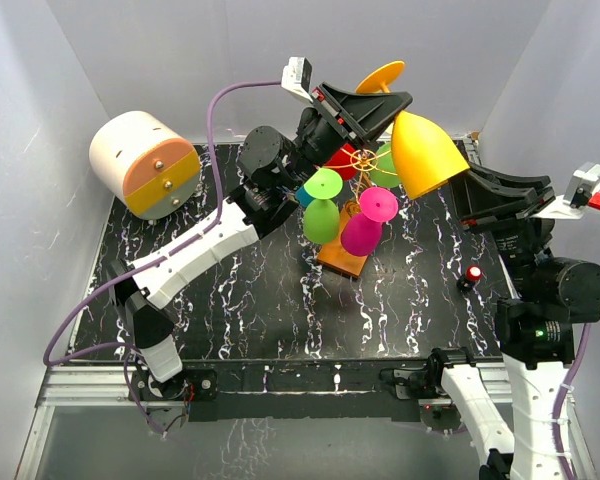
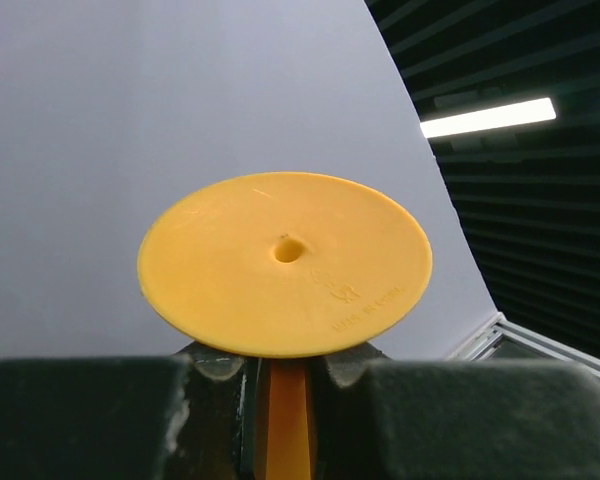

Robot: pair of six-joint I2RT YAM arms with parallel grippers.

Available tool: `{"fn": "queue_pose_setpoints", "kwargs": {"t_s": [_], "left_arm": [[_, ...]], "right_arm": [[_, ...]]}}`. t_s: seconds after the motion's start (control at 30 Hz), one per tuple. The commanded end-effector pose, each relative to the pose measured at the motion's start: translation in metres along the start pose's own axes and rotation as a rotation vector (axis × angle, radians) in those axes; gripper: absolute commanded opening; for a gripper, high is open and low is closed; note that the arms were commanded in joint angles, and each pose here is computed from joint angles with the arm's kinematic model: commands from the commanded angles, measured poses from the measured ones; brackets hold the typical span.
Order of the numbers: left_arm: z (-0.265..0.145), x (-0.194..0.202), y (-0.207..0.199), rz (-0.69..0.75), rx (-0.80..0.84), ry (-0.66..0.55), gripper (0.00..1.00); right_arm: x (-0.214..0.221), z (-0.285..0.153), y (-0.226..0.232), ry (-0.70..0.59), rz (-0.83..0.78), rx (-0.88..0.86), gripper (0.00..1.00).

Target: Place the wine glass upside down on the wine glass rack

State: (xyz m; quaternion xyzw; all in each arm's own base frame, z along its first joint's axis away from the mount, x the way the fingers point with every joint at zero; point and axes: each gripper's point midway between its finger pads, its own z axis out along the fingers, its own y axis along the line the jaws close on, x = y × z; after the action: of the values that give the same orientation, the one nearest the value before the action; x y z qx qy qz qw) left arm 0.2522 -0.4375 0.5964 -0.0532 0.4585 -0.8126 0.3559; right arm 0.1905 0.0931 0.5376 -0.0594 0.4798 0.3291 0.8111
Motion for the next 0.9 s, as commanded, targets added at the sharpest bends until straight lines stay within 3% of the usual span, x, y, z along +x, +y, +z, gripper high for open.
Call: {"fn": "queue_pose_setpoints", "kwargs": {"t_s": [0.0,0.13,0.27,0.43,0.63,0.7,0.87], "left_arm": [[-0.005,-0.007,-0.046,0.105,0.105,-0.013,0.00],[-0.011,-0.013,-0.066,0.247,0.147,-0.028,0.00],[-0.022,-0.017,-0.088,0.432,0.162,-0.015,0.00],[-0.039,-0.027,-0.092,0.601,0.080,-0.022,0.00],[-0.050,-0.012,-0.076,0.750,0.016,0.130,0.00],[-0.054,-0.007,-0.069,0.775,0.003,0.172,0.00],[-0.060,0.012,-0.068,0.801,0.074,0.273,0.00]], "right_arm": [[-0.013,0.004,-0.001,-0.039,0.042,0.033,0.28],[-0.006,0.006,-0.008,0.000,0.071,0.070,0.59],[0.000,-0.005,-0.005,0.024,0.079,0.074,0.71],[0.014,-0.017,-0.004,0.086,0.091,0.095,0.74],[-0.001,-0.020,-0.008,0.071,0.089,0.162,0.75],[-0.011,-0.017,-0.022,0.041,0.141,0.262,0.75],[-0.019,-0.008,-0.030,0.049,0.239,0.353,0.73]]}}
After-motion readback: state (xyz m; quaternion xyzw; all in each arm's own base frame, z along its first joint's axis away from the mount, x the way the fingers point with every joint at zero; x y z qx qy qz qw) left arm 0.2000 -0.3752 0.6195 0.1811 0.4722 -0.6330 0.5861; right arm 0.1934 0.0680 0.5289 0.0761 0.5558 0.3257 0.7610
